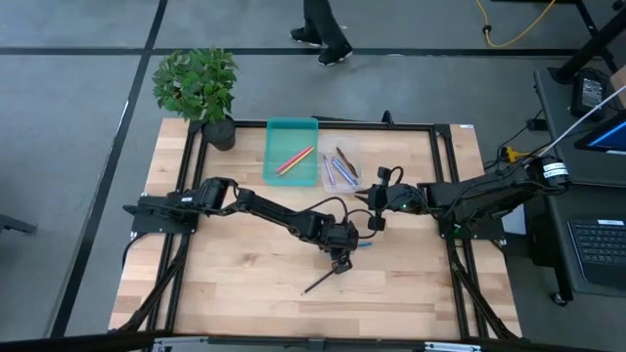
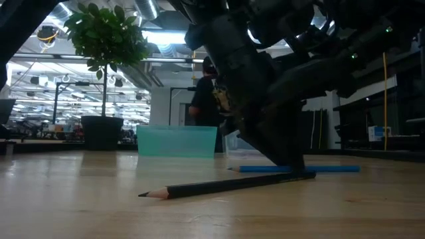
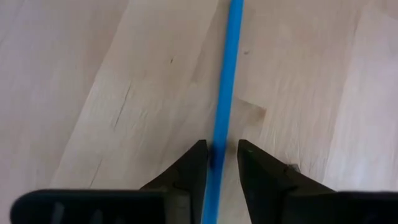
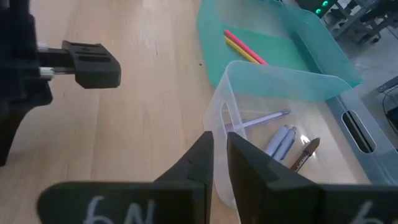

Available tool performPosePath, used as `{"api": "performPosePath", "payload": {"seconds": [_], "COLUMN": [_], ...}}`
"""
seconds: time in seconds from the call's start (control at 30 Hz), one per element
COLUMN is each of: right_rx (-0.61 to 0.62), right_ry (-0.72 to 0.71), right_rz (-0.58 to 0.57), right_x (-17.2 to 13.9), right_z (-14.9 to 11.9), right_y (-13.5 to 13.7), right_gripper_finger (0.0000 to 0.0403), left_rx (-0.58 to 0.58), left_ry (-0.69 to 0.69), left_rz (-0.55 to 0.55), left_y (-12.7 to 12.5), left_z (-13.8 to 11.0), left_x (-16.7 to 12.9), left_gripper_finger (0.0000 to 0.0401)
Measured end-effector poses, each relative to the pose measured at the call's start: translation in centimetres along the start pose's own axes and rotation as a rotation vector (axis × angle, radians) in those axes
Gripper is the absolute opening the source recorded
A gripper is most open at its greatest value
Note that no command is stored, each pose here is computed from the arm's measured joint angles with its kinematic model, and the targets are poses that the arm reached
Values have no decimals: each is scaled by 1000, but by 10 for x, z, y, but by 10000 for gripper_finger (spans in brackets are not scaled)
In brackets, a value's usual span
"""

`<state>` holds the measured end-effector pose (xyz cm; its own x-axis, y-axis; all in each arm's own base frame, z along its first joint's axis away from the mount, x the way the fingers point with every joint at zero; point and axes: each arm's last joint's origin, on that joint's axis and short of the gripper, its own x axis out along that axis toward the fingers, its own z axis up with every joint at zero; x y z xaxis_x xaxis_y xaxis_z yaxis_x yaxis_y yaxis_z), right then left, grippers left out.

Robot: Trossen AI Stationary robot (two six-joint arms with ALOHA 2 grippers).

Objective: Sort pens & pencils
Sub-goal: Put the blue pencil into the blue bin

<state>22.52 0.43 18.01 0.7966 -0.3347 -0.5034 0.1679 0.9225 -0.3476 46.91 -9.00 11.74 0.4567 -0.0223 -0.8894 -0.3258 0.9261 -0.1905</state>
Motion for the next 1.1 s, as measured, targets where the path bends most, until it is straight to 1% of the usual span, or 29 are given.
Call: {"api": "performPosePath", "payload": {"seconds": [0.13,0.23,0.3,0.43,0.53,0.7,0.9,1.1], "right_rx": [-2,-2,-3,-4,-4,-4,-4,-6], "right_ry": [3,4,6,8,8,8,9,17], "right_rz": [1,1,1,2,1,2,2,3], "right_x": [0,0,0,0,0,0,0,0], "right_z": [0,0,-1,-1,-1,-1,-1,-2], "right_y": [0,0,0,0,0,0,0,0], "right_gripper_finger": [48,48,48,48,48,48,48,48], "left_rx": [25,96,132,168,169,167,168,174], "left_ry": [12,23,23,24,42,79,97,165], "left_rz": [1,12,18,39,38,1,-6,3], "left_y": [0,0,-2,-4,-4,-3,-3,-2], "left_z": [-1,-3,-5,-7,-9,-10,-11,-17], "left_x": [0,0,0,-1,-1,0,0,-3], "left_gripper_finger": [87,85,81,63,44,11,7,3]}}
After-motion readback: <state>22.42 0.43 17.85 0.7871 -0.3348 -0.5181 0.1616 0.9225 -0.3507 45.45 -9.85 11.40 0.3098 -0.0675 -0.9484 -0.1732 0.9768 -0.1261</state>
